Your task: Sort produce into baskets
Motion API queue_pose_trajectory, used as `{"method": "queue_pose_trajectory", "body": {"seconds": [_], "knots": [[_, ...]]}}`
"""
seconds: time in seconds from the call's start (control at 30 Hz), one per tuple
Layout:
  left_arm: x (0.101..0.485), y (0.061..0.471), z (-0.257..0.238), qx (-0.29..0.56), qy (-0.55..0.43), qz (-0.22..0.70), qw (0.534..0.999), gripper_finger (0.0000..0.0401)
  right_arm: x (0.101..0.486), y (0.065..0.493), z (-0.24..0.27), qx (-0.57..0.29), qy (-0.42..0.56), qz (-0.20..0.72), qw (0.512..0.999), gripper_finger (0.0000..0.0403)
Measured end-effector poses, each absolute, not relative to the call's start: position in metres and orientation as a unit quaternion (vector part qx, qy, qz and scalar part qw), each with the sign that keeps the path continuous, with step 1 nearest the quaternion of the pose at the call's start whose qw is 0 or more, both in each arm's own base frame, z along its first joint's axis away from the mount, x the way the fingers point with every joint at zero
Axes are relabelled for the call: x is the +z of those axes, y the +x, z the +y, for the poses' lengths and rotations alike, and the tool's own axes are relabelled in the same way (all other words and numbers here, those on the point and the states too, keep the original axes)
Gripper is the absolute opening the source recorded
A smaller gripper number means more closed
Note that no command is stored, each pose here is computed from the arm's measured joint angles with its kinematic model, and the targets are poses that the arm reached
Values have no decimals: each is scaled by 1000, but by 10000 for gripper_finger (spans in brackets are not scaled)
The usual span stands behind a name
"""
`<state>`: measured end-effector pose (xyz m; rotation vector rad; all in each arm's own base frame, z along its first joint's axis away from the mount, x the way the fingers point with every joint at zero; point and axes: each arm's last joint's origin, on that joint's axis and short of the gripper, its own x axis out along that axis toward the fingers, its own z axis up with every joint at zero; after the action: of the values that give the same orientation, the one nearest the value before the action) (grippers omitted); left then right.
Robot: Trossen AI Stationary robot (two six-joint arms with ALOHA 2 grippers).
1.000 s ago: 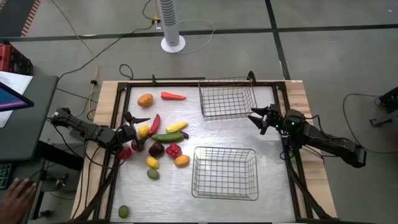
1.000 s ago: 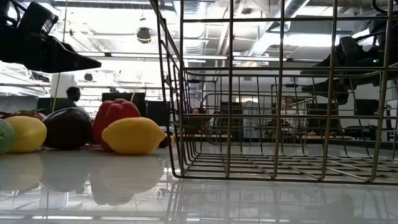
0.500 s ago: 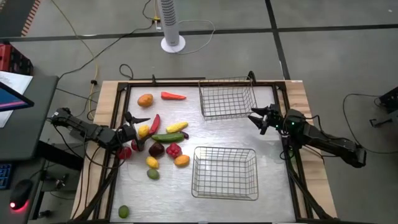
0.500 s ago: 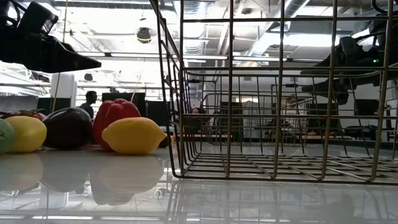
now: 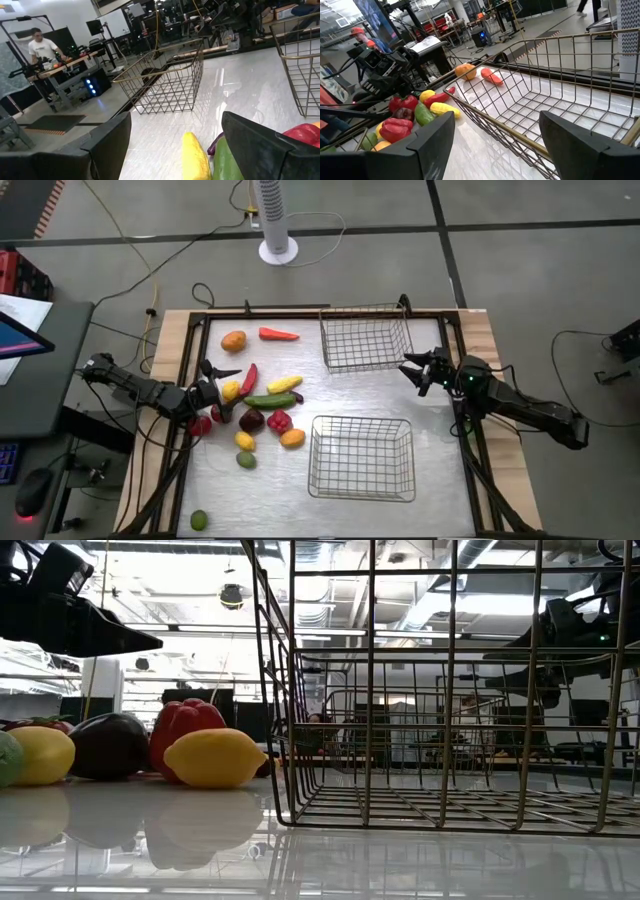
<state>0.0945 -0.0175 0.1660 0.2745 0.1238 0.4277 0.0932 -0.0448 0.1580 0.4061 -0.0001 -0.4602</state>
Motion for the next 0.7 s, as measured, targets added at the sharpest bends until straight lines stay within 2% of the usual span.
{"method": "queue_pose_trajectory", "body": {"seconds": [0.4, 0.6, 0.7], "knots": [[166, 94, -17, 212, 136, 61, 966, 300, 158, 93, -45, -227, 200, 0, 953, 315], [166, 95, -18, 196, 285, 91, 934, 300, 158, 93, -45, -227, 200, 0, 953, 315], [166, 95, -18, 193, 307, 96, 927, 300, 158, 93, -45, -226, 200, 0, 953, 315]]}}
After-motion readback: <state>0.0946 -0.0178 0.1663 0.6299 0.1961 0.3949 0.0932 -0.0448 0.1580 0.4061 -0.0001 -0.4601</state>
